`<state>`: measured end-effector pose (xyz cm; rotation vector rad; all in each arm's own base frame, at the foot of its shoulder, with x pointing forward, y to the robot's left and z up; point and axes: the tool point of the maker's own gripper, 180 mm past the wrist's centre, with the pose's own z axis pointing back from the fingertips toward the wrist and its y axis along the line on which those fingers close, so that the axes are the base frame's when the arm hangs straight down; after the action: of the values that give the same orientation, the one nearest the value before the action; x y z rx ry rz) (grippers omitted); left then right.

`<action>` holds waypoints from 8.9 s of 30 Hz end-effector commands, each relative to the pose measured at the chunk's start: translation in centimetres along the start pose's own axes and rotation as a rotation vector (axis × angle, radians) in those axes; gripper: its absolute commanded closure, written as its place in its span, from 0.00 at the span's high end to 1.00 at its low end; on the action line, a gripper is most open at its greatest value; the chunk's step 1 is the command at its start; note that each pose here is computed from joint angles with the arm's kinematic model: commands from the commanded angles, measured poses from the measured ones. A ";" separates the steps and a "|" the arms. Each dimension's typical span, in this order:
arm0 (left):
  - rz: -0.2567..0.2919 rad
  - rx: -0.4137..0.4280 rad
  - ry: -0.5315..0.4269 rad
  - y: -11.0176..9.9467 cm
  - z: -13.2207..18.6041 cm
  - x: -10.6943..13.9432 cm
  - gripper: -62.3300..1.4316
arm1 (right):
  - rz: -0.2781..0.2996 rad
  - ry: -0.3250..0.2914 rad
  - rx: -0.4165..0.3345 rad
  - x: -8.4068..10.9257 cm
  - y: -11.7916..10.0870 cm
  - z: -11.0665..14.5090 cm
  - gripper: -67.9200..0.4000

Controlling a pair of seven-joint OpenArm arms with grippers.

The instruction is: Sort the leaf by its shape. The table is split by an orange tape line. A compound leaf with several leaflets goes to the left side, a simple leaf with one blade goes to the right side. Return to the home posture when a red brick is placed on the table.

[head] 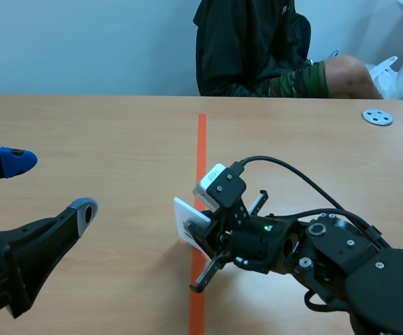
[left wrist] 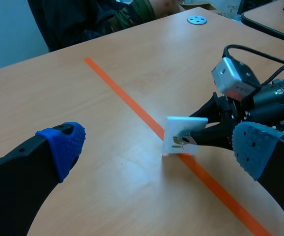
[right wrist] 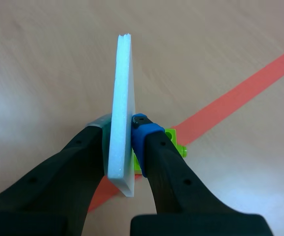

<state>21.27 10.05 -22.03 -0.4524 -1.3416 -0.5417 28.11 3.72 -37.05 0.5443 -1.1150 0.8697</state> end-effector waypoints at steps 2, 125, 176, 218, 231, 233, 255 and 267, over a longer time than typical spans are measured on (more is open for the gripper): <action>0.008 -0.011 -0.038 -0.4 -0.2 1.0 1.00 | 0.049 -0.071 -0.027 3.2 -1.4 0.5 0.02; 0.008 -0.011 -0.037 -0.4 -0.2 1.0 1.00 | -0.201 -0.103 -0.362 8.0 -6.4 18.6 1.00; 0.008 -0.011 -0.036 -0.4 -0.2 1.0 1.00 | -0.202 -0.102 -0.370 7.9 -6.6 18.6 1.00; 0.010 -0.197 0.072 -3.7 -9.9 -9.7 1.00 | -0.206 -0.064 -0.366 7.3 -6.5 18.5 1.00; -0.065 -0.244 0.053 -4.6 -14.1 -11.3 1.00 | -0.192 -0.047 -0.370 7.0 -6.5 18.5 1.00; -0.059 -0.253 0.048 -5.0 -14.7 -11.3 1.00 | -0.192 -0.047 -0.370 7.0 -6.5 18.5 1.00; -0.095 -0.178 0.028 -5.1 -17.2 -11.7 0.73 | -0.194 -0.041 -0.369 6.9 -6.5 18.5 1.00; -0.096 -0.199 0.022 -5.8 -17.4 -11.6 0.46 | -0.195 -0.038 -0.369 6.8 -6.4 18.5 1.00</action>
<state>29.05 -3.06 -38.06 -0.5253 -1.2450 -0.7658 24.14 -11.61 -24.34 0.3611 -1.1736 0.4648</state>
